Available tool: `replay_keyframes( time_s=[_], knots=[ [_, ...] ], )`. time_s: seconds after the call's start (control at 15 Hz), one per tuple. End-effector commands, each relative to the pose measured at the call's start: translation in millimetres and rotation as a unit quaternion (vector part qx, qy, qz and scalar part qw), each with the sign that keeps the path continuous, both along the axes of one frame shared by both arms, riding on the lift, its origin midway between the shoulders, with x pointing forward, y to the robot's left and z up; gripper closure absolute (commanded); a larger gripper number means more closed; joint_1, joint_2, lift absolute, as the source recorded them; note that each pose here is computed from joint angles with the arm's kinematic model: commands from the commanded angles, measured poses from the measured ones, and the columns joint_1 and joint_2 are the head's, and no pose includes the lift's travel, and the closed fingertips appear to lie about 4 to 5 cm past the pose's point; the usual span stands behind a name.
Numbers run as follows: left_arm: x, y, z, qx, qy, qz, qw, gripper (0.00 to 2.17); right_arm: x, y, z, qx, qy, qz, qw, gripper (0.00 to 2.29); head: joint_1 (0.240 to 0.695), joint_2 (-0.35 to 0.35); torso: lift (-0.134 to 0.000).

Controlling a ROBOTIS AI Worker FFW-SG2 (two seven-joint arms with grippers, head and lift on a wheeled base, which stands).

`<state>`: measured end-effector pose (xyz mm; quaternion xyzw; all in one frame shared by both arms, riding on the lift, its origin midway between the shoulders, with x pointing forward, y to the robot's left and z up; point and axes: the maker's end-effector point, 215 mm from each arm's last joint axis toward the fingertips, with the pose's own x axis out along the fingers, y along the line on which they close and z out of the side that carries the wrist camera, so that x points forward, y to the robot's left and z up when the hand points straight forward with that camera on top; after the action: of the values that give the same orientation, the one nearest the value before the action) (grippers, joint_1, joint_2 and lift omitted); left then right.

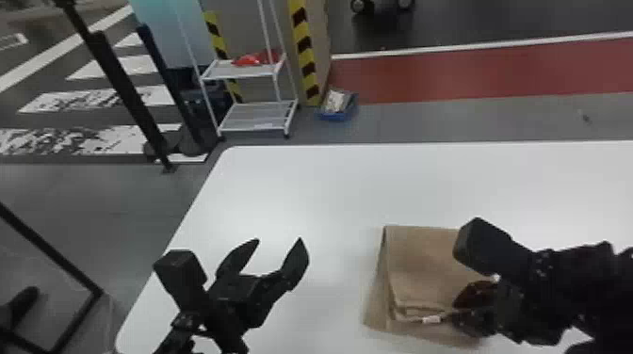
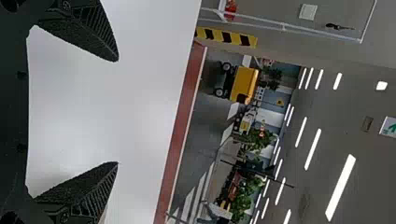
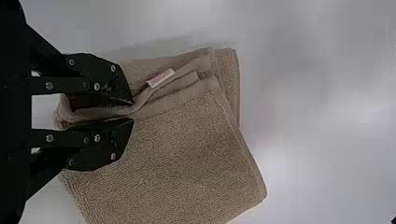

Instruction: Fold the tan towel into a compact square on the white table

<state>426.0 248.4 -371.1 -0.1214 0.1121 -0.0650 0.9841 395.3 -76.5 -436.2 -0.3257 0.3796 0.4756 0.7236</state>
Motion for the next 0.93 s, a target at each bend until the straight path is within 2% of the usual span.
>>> replay_keyframes(
  time_s=[0.0, 0.13, 0.27, 0.33, 0.4, 0.53, 0.6, 0.73, 0.8, 0.87],
  knots=[
    [0, -1, -2, 0.0, 0.001, -0.001, 1.0, 0.09, 5, -5, 2, -0.003, -0.005, 0.003, 1.0, 0.91, 0.695, 0.236, -0.123],
    [1, -2, -2, -0.001, 0.001, -0.001, 1.0, 0.09, 5, -4, 3, -0.002, -0.006, 0.002, 1.0, 0.89, 0.695, 0.226, -0.123],
    [1, -1, -3, -0.001, 0.003, -0.002, 1.0, 0.09, 7, -8, 18, 0.018, -0.012, -0.016, 0.9996, 0.23, 0.695, 0.223, -0.123],
    [0, -1, -4, -0.001, 0.003, -0.002, 1.0, 0.09, 7, -10, 31, 0.037, -0.013, -0.028, 0.9988, 0.21, 0.695, 0.222, -0.123],
    [0, -1, -7, -0.001, 0.006, -0.002, 1.0, 0.09, 6, -11, 50, 0.074, -0.01, -0.046, 0.9961, 0.2, 0.695, 0.22, -0.123],
    [1, -4, -7, -0.003, 0.006, -0.004, 1.0, 0.09, 3, 1, 81, 0.163, 0.007, -0.079, 0.9834, 0.2, 0.695, 0.217, -0.123],
    [1, -6, -7, -0.004, 0.006, -0.006, 1.0, 0.09, 5, 7, 87, 0.183, 0.009, -0.084, 0.9795, 0.18, 0.695, 0.218, -0.123],
    [-1, -7, -9, -0.005, 0.007, -0.007, 0.9999, 0.09, 25, 10, 91, 0.197, -0.017, -0.123, 0.9725, 0.19, 0.695, 0.226, -0.123],
    [-3, -7, -10, -0.005, 0.008, -0.008, 0.9999, 0.09, 30, 11, 79, 0.193, -0.011, -0.13, 0.9725, 0.28, 0.695, 0.226, -0.123],
    [-6, -6, -11, -0.004, 0.009, -0.009, 0.9999, 0.09, 35, 7, 65, 0.178, -0.007, -0.136, 0.9746, 0.46, 0.695, 0.225, -0.123]
  ],
)
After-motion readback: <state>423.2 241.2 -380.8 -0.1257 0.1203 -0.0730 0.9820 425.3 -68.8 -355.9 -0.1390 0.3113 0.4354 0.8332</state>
